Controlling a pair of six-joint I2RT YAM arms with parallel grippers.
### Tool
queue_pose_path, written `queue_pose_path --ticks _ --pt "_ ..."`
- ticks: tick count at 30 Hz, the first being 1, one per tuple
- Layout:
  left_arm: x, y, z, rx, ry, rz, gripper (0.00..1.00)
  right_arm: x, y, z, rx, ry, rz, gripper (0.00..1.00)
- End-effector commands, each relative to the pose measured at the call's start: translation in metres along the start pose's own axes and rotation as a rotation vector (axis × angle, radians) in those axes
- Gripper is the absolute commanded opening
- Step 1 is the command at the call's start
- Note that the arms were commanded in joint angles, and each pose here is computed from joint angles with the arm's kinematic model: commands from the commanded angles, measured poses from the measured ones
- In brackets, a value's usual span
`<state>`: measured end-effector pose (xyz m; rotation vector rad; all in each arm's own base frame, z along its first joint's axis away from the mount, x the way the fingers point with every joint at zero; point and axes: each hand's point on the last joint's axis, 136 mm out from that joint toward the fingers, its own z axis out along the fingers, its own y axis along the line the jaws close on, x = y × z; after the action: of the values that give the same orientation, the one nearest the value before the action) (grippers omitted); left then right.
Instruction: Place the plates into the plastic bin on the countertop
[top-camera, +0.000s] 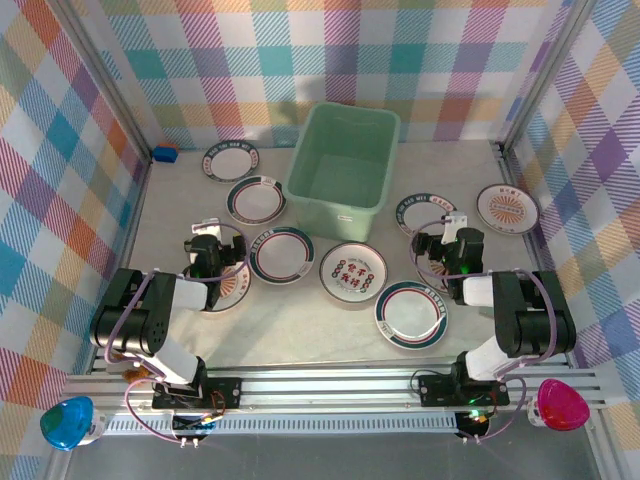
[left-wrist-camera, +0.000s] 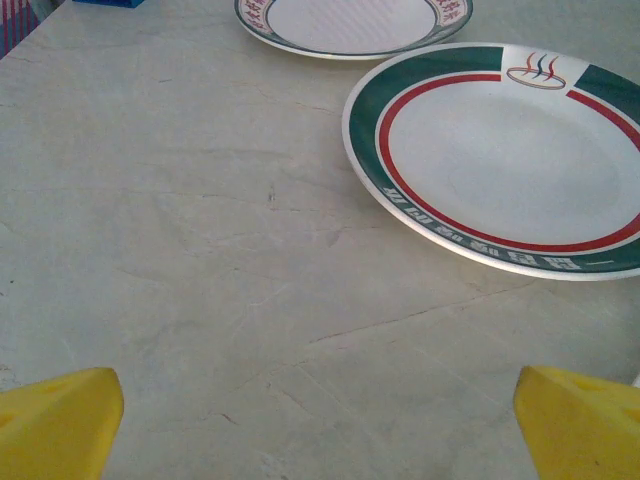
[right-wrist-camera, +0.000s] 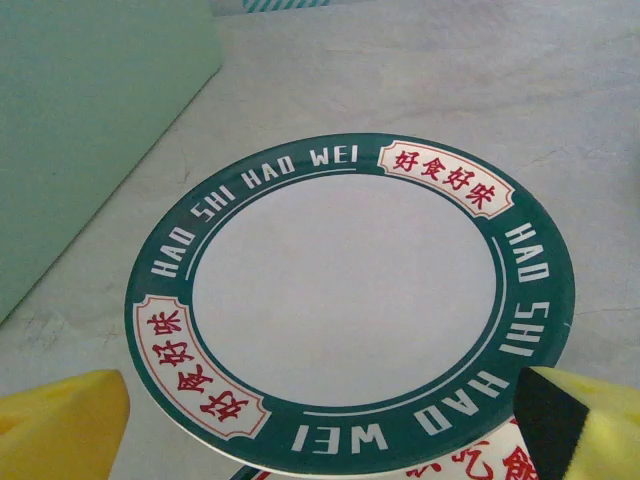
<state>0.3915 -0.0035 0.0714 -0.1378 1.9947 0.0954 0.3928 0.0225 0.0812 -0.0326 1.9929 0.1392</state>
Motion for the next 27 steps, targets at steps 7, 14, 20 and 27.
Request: queue_pose_path --ticks 7,14,20,27 --pt "-0.014 0.003 0.0 -0.01 -0.055 -0.02 1.0 -0.011 0.001 0.001 -0.015 -0.032 -0.005 0.99" --pt "-0.013 0.003 0.001 0.004 -0.04 -0.029 1.0 -0.011 0.001 0.001 -0.018 -0.03 -0.005 0.99" --pt "-0.013 0.003 0.002 0.012 -0.036 -0.031 1.0 -0.011 0.001 0.001 -0.017 -0.031 -0.005 0.99" --pt "-0.023 -0.007 0.001 0.07 -0.006 -0.004 1.0 -0.017 -0.006 0.0 0.027 -0.026 0.014 0.99"
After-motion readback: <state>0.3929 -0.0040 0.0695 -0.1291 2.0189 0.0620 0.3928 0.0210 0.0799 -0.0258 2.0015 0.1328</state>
